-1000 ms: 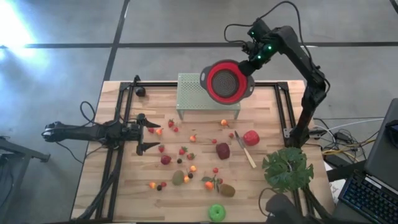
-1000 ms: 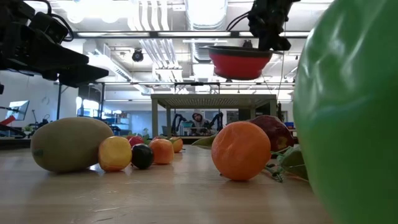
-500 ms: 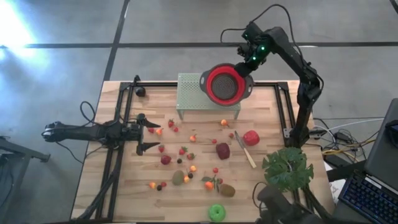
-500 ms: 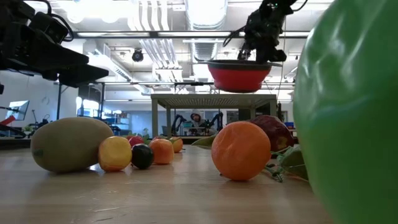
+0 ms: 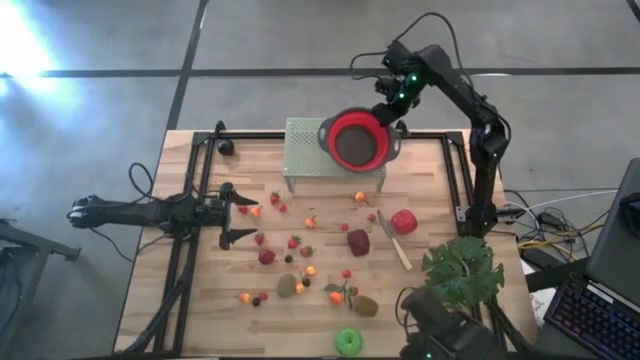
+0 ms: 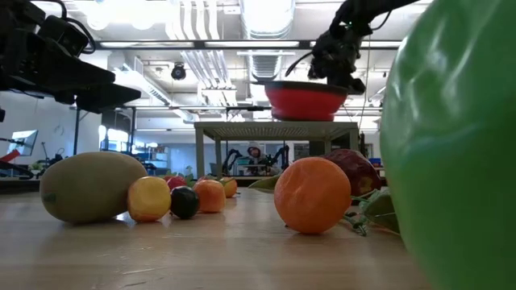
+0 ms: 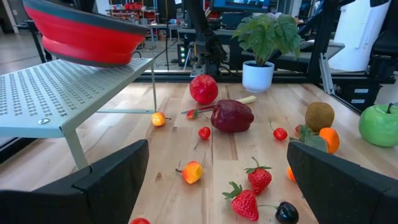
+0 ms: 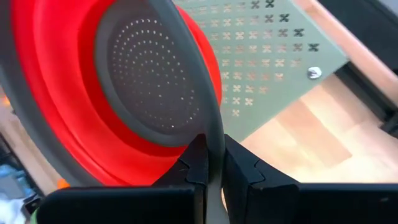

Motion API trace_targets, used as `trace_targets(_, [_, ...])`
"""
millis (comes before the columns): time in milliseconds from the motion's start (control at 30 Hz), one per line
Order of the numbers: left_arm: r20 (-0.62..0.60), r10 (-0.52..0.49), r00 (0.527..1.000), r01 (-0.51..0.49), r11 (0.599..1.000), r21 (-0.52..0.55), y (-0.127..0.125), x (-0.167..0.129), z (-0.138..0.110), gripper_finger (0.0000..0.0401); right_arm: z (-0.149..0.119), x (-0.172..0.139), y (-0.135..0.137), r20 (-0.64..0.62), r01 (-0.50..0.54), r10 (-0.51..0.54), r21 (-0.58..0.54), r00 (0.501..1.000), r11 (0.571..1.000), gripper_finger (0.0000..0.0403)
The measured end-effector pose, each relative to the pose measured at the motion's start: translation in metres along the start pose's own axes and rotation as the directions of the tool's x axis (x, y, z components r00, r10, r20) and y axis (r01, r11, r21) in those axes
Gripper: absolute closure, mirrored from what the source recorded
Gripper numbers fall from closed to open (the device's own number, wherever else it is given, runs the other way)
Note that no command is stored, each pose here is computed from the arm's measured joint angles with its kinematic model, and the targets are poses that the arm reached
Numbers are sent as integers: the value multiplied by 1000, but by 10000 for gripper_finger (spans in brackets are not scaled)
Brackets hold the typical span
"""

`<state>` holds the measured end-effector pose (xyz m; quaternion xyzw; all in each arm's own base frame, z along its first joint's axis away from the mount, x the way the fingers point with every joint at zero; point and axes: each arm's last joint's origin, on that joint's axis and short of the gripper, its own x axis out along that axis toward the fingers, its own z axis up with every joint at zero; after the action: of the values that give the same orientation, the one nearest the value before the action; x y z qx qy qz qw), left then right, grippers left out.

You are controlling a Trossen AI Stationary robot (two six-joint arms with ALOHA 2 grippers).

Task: Pick & Place Fruit
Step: Put the black strainer bowl on the shelf, then put the brown kiwi into the black strainer bowl on the shelf

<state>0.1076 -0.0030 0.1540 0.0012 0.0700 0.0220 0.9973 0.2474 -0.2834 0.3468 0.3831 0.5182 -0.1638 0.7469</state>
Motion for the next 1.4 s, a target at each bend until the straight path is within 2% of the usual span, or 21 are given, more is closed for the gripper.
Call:
trace_targets(133, [0, 0, 1000, 0, 1000, 0, 0, 0, 0, 13, 1, 2, -3, -9, -4, 4, 9, 1000, 1000, 384])
trace_targets(400, [0, 0, 1000, 0, 1000, 0, 0, 0, 0, 13, -1, -2, -4, 1, 11, -11, 10, 1000, 1000, 345])
trace_targets(833, [0, 0, 1000, 0, 1000, 0, 0, 0, 0, 13, -1, -4, -4, 5, 16, -16, 10, 1000, 1000, 308])
trace_targets(1033, [0, 0, 1000, 0, 1000, 0, 0, 0, 0, 13, -1, -4, -7, -1, 134, -134, 16, 991, 991, 281])
trace_targets(1400, [0, 0, 1000, 0, 1000, 0, 0, 0, 0, 13, -10, -23, 1, 58, 146, -143, -50, 988, 988, 237])
